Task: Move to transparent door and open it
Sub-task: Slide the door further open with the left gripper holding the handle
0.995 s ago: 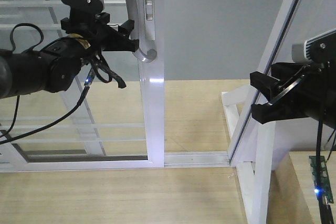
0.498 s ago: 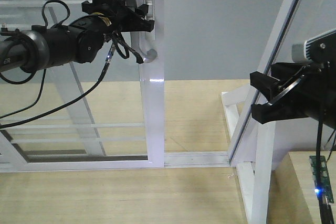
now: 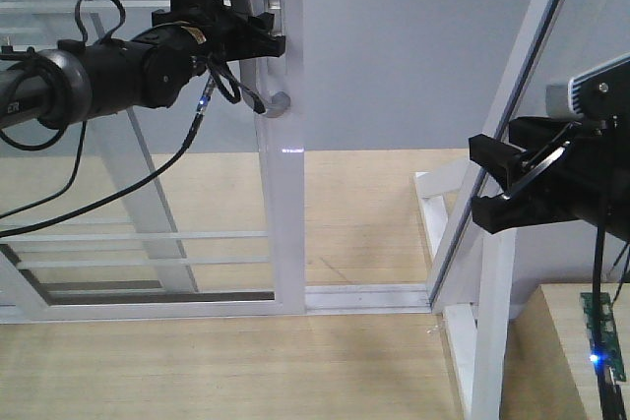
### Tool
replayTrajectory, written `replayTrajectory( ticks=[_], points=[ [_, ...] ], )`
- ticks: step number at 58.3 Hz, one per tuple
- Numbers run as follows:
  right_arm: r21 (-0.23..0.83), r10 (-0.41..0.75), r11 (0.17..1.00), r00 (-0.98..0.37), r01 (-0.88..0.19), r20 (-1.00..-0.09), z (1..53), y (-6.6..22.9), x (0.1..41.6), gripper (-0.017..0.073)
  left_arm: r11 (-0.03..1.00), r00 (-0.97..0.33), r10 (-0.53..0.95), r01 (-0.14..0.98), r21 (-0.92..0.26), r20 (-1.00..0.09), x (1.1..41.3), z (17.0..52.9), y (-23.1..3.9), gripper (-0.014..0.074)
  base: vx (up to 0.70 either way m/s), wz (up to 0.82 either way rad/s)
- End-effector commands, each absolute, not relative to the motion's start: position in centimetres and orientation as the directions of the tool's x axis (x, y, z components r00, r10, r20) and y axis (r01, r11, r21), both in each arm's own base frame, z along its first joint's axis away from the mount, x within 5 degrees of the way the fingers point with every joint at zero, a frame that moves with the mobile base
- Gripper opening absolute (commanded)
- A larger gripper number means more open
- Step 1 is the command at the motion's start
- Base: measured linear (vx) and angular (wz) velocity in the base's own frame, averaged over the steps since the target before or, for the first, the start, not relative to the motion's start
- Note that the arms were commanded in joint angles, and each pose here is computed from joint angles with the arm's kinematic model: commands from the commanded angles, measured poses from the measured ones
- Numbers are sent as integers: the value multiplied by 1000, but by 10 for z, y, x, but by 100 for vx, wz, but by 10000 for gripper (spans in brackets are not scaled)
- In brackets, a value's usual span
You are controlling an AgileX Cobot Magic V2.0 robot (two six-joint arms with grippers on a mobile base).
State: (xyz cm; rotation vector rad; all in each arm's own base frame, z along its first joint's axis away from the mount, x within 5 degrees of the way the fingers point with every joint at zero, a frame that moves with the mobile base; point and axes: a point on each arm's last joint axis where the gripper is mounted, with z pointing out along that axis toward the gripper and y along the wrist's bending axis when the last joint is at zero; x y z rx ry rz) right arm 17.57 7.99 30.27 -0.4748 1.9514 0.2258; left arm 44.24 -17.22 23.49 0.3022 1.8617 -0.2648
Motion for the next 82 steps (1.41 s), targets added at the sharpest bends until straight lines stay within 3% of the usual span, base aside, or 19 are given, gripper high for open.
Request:
replayTrajectory(
  ticks=[1, 26, 43, 66, 82],
  points=[
    [-82, -204, 901, -249, -427, -947, 320, 80, 178, 317, 962, -218, -10, 265, -69, -976, 445, 281, -140, 461, 0, 0],
    [-88, -209, 900, -246, -427, -946, 320, 80, 178, 317, 978, -264, -17, 197, -71, -964, 442, 300, -101, 461, 0, 0],
    [-96, -217, 899, -243, -428, -946, 320, 80, 178, 317, 982, -293, 62, 188, 6, -954, 438, 308, -82, 461, 0, 0],
    [-120, -239, 894, -232, -431, -943, 320, 80, 178, 317, 999, -354, 31, 47, 15, -935, 428, 327, -14, 461, 0, 0],
    [-159, -274, 886, -214, -435, -938, 321, 79, 178, 317, 996, -424, 83, 7, 88, -902, 415, 334, 15, 461, 0, 0]
  ],
)
